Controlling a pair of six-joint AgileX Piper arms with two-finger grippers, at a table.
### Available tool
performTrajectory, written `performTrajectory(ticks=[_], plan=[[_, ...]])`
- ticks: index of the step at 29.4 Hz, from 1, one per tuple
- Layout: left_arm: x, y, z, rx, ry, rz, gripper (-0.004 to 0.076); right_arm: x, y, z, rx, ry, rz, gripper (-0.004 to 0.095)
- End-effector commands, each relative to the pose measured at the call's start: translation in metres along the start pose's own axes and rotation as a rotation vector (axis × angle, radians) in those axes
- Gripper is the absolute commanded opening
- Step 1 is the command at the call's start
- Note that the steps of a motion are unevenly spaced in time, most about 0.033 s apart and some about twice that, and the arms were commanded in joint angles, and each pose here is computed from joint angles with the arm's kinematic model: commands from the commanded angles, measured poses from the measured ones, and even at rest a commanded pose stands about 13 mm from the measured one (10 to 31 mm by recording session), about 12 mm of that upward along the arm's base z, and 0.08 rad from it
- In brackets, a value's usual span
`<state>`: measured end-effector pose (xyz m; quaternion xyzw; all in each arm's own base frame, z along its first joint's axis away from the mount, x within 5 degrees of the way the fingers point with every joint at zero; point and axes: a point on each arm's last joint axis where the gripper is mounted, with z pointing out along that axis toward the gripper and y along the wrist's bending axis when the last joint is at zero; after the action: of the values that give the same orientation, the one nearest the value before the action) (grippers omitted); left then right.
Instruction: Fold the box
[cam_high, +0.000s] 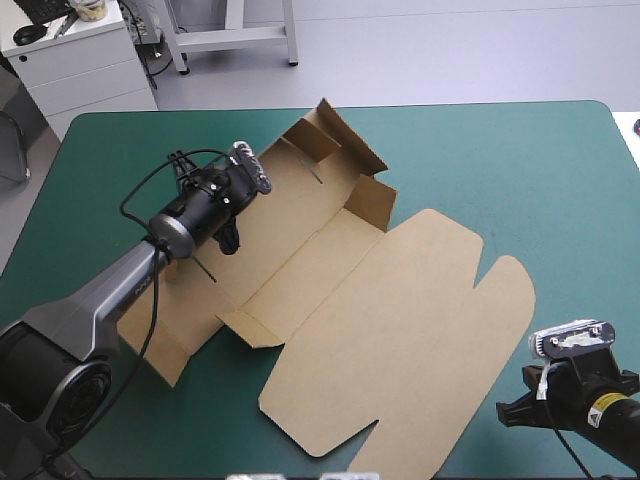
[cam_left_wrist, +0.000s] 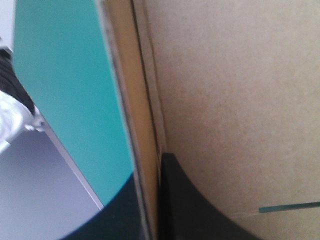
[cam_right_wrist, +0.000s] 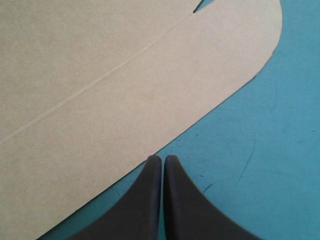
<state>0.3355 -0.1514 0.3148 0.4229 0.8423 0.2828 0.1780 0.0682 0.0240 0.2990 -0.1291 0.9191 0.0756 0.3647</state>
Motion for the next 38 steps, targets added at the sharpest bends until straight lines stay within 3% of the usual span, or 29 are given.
performTrajectory(ticks=[1, 10, 23, 30, 38], plan=[[-0.016, 0.005, -0.040, -0.160, -0.191, 0.074, -0.0010, -0.009, 0.000, -0.005, 0.005, -0.063, -0.003, -0.0001], [-0.034, -0.021, -0.071, -0.243, -0.421, 0.166, -0.0010, -0.009, 0.000, -0.005, 0.005, -0.061, -0.002, -0.0001], [0.022, -0.082, -0.087, -0.568, -0.660, 0.353, -0.0010, -0.007, 0.000, -0.005, 0.005, -0.041, 0.024, -0.0001], [0.031, -0.102, -0.074, -0.543, -0.718, 0.485, -0.0010, -0.007, 0.000, -0.005, -0.001, -0.038, 0.027, -0.0001], [0.032, -0.106, -0.075, -0.513, -0.729, 0.436, -0.0010, -0.008, 0.000, -0.005, -0.001, -0.049, 0.084, -0.0001]])
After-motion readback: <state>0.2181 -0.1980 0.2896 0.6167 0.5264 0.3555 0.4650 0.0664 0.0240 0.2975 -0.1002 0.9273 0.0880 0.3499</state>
